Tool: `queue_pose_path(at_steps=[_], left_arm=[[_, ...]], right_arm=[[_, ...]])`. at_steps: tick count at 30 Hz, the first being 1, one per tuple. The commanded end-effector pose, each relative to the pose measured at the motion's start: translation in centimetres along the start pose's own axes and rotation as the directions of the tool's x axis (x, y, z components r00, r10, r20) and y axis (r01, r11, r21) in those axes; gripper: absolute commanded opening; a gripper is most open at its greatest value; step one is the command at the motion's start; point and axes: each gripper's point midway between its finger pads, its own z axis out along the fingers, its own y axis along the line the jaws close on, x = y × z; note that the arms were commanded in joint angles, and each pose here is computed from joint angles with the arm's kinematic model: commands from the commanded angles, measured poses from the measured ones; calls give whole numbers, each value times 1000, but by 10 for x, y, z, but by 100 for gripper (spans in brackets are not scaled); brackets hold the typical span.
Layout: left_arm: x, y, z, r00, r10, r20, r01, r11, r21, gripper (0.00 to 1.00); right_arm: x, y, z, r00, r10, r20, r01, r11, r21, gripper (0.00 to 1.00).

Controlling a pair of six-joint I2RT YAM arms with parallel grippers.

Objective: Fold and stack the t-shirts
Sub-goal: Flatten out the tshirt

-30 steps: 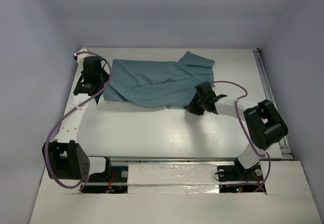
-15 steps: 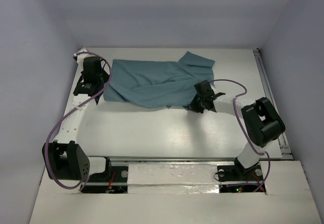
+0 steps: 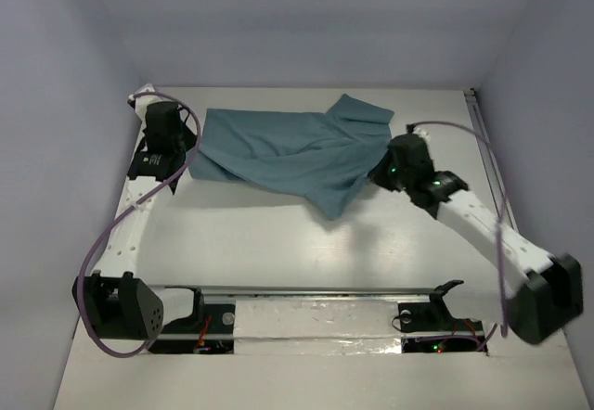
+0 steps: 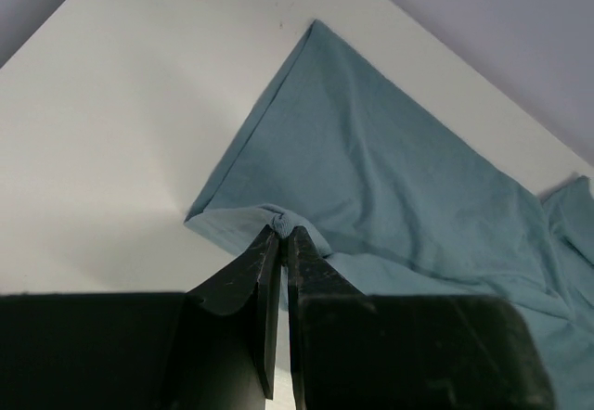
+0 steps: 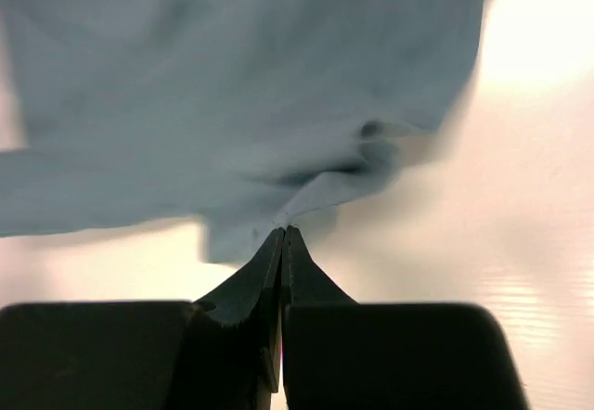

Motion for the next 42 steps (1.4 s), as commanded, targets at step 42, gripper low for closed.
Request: queue_pose_path(at_steps=[42], left_arm=[[-236,-157,-45,909,-268,318,140,918,372,0]], right_arm=[[-469,124,-244,422,-42,905,296,950,-95,0]])
